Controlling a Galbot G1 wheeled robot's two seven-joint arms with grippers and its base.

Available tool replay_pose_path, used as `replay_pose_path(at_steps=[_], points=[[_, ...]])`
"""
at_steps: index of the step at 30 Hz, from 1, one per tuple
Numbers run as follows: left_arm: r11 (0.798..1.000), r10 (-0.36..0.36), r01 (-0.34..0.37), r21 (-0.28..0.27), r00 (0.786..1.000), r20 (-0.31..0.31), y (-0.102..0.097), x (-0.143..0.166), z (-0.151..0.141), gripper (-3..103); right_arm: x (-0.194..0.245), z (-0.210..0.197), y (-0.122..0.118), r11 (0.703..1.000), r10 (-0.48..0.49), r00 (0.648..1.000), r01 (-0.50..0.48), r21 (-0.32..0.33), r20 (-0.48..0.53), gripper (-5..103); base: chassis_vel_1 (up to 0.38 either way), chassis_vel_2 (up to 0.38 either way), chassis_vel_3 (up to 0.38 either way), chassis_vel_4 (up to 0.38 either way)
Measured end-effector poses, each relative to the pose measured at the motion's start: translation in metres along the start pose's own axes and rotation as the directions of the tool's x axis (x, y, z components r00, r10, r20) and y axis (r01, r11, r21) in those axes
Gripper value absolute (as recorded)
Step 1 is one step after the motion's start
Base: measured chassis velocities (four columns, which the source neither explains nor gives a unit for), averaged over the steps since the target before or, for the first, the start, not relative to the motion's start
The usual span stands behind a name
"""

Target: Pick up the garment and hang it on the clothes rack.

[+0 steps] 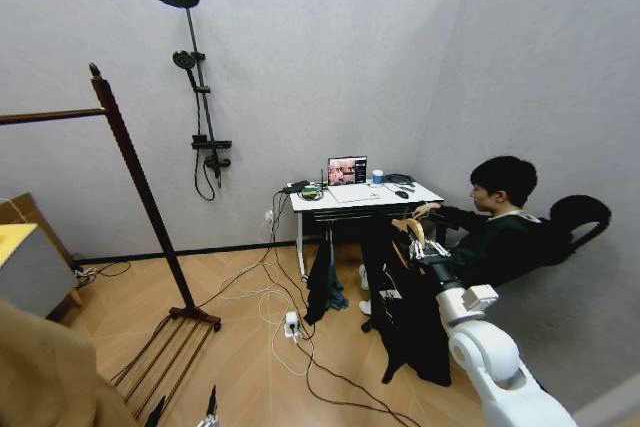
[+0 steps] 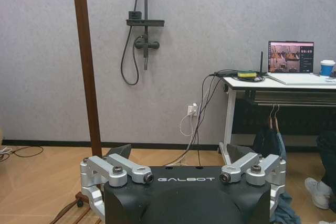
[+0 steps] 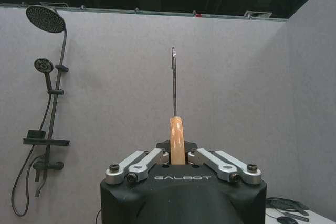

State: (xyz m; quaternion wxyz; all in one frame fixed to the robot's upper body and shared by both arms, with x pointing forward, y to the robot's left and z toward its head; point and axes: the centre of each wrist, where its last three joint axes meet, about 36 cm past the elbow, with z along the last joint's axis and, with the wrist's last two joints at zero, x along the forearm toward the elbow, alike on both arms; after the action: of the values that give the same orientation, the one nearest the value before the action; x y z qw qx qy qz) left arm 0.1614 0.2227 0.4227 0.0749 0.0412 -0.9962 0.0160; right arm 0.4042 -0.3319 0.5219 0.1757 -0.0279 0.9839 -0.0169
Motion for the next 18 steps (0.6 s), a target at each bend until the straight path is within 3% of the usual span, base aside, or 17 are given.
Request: replay_pose_path(at_steps=[18], points=[[1.000, 0.000, 0.000, 0.000, 1.000, 0.000, 0.000, 0.000, 0.000, 100, -0.002, 0.004, 0.011, 0.998, -0.061, 0.998, 0.061, -0.030, -0.008, 10, -0.266, 0.251, 0.256, -0.249]])
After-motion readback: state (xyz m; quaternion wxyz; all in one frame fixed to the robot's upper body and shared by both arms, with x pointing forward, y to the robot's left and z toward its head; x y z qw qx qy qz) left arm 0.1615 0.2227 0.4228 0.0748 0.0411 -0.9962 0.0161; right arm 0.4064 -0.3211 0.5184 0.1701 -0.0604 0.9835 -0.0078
